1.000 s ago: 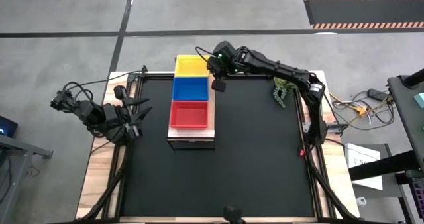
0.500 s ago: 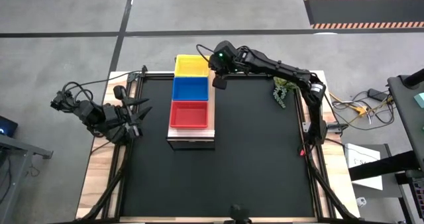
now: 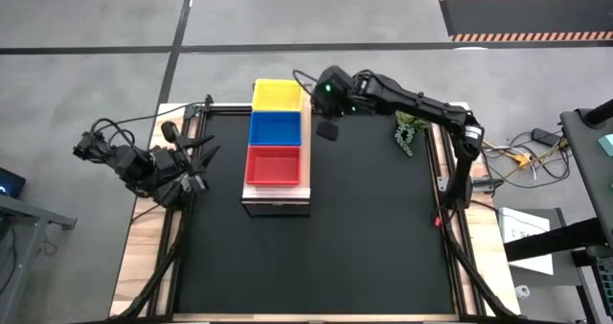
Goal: Stack baskets on shelf by color
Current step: Adjust the yellow bins on the shelf
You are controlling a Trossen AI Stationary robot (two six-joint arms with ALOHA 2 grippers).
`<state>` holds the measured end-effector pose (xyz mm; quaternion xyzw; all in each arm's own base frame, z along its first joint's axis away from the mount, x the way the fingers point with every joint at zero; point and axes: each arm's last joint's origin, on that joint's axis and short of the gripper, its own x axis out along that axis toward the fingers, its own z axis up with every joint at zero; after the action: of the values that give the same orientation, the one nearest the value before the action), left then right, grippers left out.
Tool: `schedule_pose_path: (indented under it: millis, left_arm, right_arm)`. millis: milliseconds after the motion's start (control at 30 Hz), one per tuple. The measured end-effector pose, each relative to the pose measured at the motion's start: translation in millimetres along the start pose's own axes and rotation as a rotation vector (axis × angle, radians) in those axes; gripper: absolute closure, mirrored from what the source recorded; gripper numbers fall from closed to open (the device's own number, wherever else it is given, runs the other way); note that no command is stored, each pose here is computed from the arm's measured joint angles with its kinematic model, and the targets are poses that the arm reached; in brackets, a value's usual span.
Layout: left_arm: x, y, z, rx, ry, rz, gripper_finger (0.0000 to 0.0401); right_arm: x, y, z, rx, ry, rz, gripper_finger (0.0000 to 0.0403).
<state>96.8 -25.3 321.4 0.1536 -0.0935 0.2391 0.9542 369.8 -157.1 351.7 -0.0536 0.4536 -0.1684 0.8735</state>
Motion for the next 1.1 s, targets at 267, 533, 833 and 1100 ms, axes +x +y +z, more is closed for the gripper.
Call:
schedule_pose_path:
  millis: [267, 533, 833, 1100]
  left_arm:
    - [5.0, -8.8, -3.4, 0.038, 0.026, -0.012, 0.0353]
    - [16.0, -12.1, -8.3, 0.059, 0.071, 0.055, 0.0400]
    - [34.1, -5.0, -15.6, -0.008, 0.122, 0.211, 0.0401]
    - [51.4, 3.2, -19.6, -0.056, 0.158, 0.332, 0.0401]
  right_arm:
    - [-14.4, 57.7, -35.0, 0.016, 0.109, 0.099, 0.0394]
    - [-19.2, 112.9, -75.5, -0.050, -0.017, 0.171, 0.0394]
    - [-36.6, 156.2, -109.7, -0.134, -0.159, 0.260, 0.0394]
    - [-40.3, 161.1, -134.7, -0.110, -0.254, 0.281, 0.0394]
